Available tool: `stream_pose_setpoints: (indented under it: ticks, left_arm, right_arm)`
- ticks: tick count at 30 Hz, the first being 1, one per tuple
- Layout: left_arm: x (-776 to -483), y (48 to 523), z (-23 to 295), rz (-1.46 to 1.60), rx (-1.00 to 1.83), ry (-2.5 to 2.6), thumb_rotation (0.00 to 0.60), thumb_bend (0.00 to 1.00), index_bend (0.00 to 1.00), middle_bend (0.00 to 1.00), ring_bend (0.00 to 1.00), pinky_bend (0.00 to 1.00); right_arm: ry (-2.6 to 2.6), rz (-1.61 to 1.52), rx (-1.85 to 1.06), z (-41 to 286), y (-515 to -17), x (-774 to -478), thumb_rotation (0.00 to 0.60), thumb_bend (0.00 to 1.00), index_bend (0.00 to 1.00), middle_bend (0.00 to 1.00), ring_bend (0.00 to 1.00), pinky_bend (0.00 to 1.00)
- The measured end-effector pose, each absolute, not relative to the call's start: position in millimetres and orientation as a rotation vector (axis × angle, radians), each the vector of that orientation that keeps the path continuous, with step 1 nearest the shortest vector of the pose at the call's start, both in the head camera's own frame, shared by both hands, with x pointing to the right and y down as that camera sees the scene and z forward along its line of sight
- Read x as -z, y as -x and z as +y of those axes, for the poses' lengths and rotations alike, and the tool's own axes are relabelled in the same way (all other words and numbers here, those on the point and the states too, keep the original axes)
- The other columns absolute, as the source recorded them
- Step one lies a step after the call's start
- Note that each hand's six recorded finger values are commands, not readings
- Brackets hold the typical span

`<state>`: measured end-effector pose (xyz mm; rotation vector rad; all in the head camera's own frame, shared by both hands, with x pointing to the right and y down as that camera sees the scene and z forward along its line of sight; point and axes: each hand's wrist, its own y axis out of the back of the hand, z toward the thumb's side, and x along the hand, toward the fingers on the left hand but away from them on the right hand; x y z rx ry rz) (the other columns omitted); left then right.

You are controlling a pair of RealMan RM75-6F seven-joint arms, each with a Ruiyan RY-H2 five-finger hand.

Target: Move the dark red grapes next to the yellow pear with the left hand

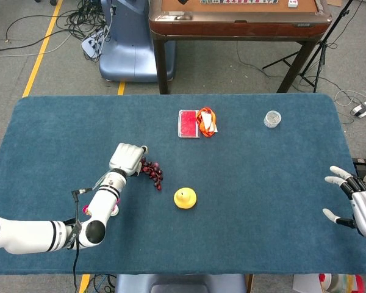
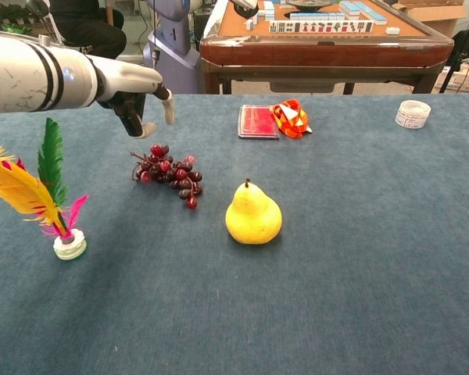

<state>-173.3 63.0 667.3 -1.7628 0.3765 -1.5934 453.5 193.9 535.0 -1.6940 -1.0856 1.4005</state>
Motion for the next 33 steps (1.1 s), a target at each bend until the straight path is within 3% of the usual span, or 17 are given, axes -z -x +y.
stream_pose_setpoints:
  ticks: [8,33]
  left_arm:
    - [-676,176,74,0.273,1.681,1.726,0.6,0.55,0.18,1.0,1.0,1.0]
    - [-704,170,84,0.208,1.748,1.754,0.6,0.55,0.19,1.0,1.0,1.0]
  right_arm:
    - [1.692,-1.089,-1.395,194,-453,-534,0.6,0.11,0.29,0.17,0.17,0.31]
    - [1.694,-1.1,-1.391,193,-456,-531,0.6,0.11,0.29,0.17,0.17,0.31]
